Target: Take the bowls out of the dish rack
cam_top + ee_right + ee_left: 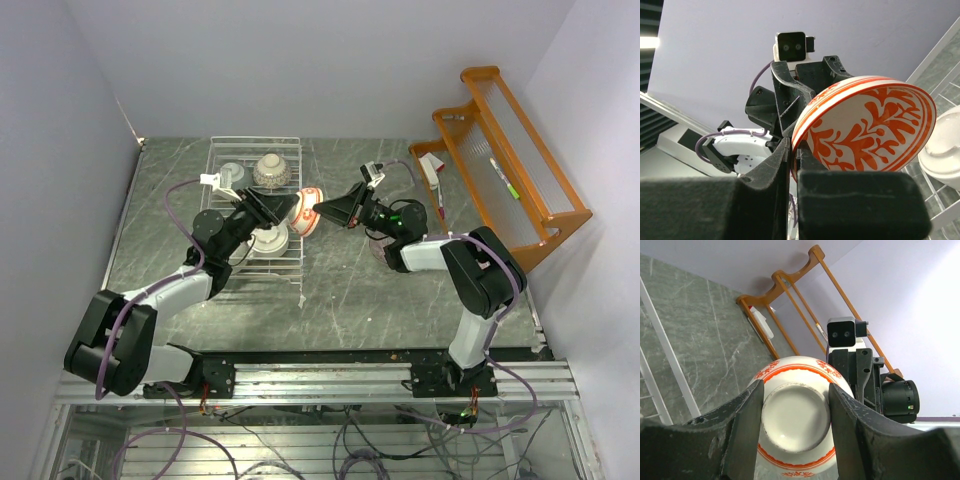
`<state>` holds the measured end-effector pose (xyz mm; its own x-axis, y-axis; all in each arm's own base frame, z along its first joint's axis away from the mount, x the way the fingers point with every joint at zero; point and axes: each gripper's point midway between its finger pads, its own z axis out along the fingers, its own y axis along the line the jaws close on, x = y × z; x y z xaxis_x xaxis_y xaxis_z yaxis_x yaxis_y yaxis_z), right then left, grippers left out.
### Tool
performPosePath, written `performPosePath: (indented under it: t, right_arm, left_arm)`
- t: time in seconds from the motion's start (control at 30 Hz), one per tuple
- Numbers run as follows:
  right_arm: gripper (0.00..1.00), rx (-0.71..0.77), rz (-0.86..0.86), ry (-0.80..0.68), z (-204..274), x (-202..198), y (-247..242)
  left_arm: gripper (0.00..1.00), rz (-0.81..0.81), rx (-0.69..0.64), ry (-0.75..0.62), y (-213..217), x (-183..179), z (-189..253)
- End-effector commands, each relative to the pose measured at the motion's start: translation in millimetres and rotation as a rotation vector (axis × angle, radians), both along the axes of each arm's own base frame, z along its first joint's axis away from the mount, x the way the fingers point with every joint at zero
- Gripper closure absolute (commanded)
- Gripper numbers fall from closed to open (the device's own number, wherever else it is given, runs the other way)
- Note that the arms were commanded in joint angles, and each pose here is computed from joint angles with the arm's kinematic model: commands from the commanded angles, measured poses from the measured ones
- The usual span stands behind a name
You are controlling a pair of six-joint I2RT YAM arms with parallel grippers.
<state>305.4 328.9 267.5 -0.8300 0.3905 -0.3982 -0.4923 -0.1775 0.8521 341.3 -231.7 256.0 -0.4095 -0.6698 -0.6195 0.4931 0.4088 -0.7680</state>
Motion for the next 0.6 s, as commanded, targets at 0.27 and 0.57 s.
performPosePath:
  t: [0.27,0.57]
  right_arm:
    - [1.0,-0.013,0.006,-0.183,26.1,-17.5,-2.1]
    - [1.0,-0.354,-0.152,-0.266,6.6,2.1,-12.0]
  left_arm:
    - [0.04,0.114,0.012,-0.194,23.6,-10.5,64.6]
    - [0.02,0.267,0.228,-0.178,60.9,-26.5,70.2]
